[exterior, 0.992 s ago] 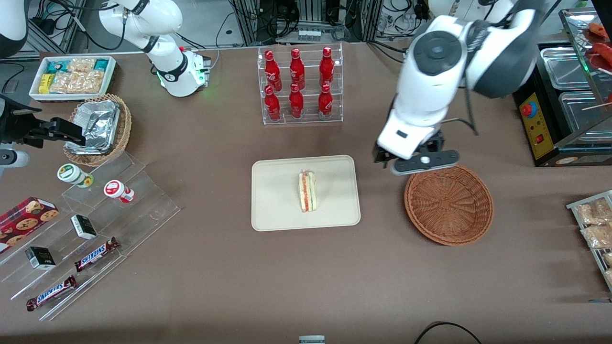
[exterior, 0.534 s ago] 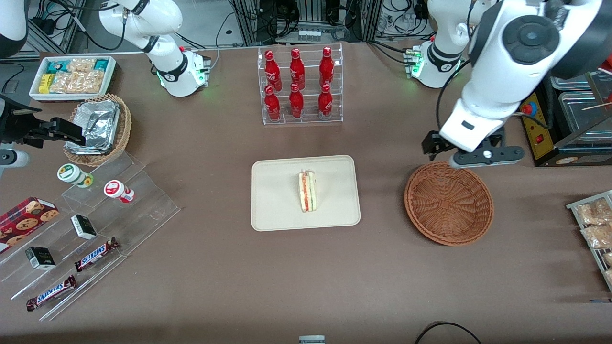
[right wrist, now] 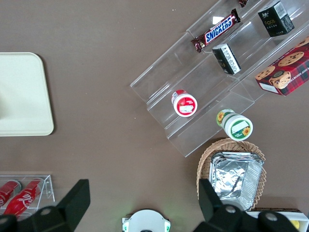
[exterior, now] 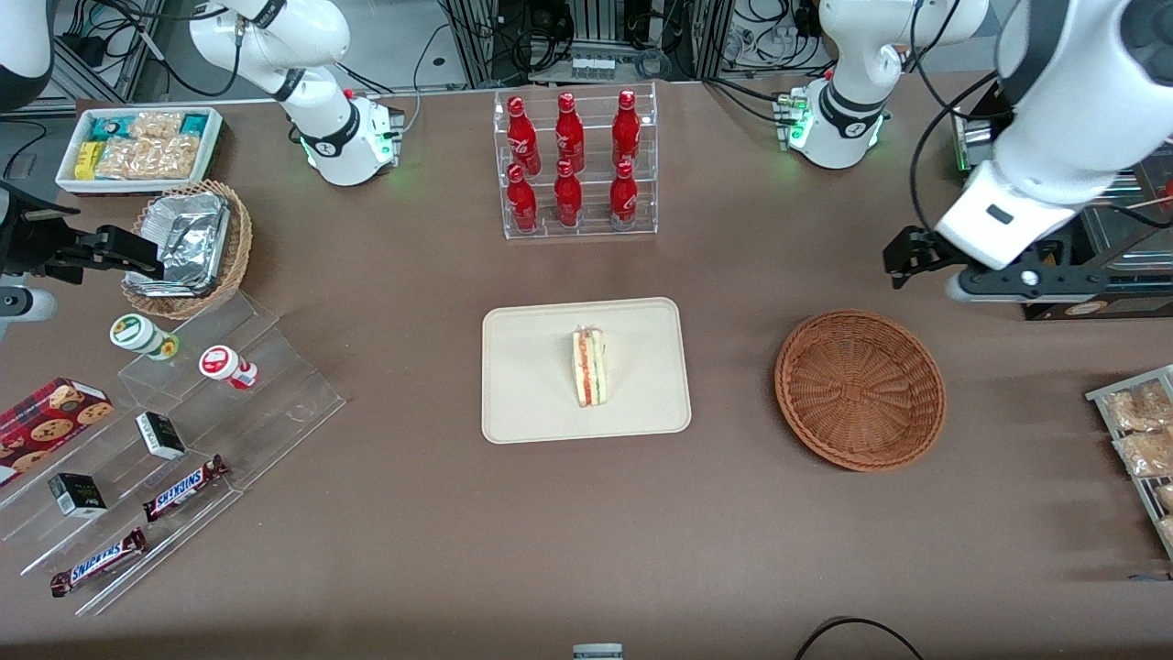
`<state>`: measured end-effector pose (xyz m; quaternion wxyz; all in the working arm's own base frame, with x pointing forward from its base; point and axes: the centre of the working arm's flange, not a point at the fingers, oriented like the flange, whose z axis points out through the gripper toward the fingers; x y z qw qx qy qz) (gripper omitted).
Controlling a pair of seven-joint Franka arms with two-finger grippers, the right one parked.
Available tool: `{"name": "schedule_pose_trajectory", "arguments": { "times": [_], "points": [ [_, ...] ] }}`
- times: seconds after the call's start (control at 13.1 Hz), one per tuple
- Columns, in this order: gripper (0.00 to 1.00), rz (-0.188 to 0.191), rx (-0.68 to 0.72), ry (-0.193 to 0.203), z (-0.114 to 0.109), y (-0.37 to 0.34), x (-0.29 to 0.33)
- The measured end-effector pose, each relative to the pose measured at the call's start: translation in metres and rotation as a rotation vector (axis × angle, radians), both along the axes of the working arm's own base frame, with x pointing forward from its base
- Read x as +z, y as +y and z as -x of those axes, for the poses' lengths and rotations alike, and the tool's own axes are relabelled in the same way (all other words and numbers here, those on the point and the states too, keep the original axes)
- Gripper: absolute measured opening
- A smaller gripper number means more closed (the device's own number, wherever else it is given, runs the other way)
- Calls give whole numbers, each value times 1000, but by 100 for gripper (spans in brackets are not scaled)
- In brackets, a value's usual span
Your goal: Place sandwich from basket to tray
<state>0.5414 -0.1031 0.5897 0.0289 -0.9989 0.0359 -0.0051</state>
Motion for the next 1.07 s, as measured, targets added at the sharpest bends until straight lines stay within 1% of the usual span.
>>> {"name": "schedule_pose_trajectory", "arguments": {
  "times": [0.23, 0.53, 0.69, 0.76, 1.07],
  "points": [
    [100, 16, -24, 2, -4, 42, 4],
    [100, 28, -40, 4, -5, 53, 4],
    [100, 60, -37, 4, -5, 50, 5],
    [100, 66, -35, 3, -5, 50, 6],
    [100, 68, -25, -12, -7, 61, 13]
  ]
}}
